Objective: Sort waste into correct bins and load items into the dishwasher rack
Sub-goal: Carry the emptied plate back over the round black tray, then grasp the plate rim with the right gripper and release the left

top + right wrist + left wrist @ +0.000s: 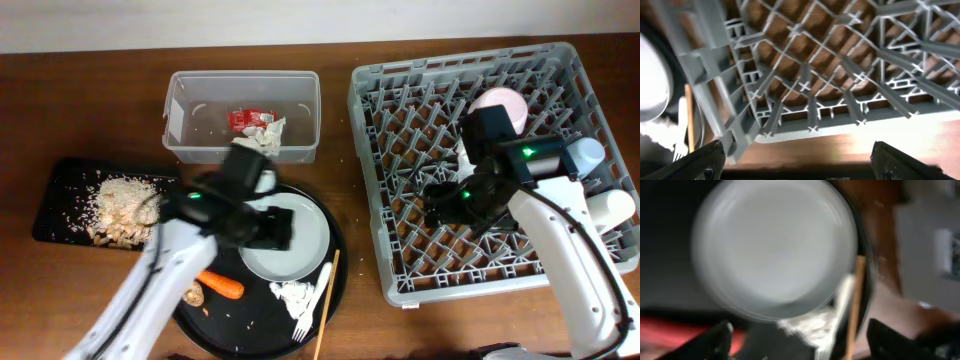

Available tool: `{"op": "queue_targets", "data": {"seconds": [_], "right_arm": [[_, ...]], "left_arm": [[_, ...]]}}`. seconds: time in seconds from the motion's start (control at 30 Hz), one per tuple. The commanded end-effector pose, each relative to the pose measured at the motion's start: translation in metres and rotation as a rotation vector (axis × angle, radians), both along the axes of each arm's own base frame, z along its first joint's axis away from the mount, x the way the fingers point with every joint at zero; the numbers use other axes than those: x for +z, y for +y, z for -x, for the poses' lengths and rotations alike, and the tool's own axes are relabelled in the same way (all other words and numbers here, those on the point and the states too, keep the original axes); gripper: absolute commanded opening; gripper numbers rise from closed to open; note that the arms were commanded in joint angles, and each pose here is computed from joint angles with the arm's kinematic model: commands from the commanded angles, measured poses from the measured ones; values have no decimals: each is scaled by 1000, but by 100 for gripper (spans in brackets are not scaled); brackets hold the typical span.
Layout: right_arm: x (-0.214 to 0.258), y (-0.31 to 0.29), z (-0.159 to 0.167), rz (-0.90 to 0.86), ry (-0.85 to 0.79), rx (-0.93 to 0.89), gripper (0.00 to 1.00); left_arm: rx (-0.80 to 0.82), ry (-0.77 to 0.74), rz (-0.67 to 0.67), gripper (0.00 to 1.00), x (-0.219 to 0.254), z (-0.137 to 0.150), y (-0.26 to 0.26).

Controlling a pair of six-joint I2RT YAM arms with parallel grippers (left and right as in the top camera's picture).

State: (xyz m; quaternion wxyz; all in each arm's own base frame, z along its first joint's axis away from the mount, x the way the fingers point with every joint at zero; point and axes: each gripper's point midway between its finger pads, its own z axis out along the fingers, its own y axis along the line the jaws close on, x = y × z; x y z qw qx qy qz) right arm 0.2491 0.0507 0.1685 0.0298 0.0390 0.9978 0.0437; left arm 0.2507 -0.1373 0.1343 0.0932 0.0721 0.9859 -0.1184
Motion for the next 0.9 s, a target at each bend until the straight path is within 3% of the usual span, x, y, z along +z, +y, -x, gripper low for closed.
{"op": "queue_targets", "data": {"seconds": [0.0,0.13,0.23,0.47,0.67,0.87], "right_arm": [[25,43,-4,-164,-81,204,97],[46,127,-2,-220,-219,466,97],[41,177,5,-257,-240,531,97],[-51,206,-6,-143,10,262,91],[-109,220,-13,-115,119,206,75],[-139,221,-14,-85,164,191,70]], "left_arm": [[203,-64,-107,93,21,-10,70],[431,-7,-124,98,19,-6,131],[544,9,-126,99,18,-3,160],[616,26,-128,99,17,3,178],[617,23,-127,99,17,2,178],[617,23,-127,99,17,2,178]]}}
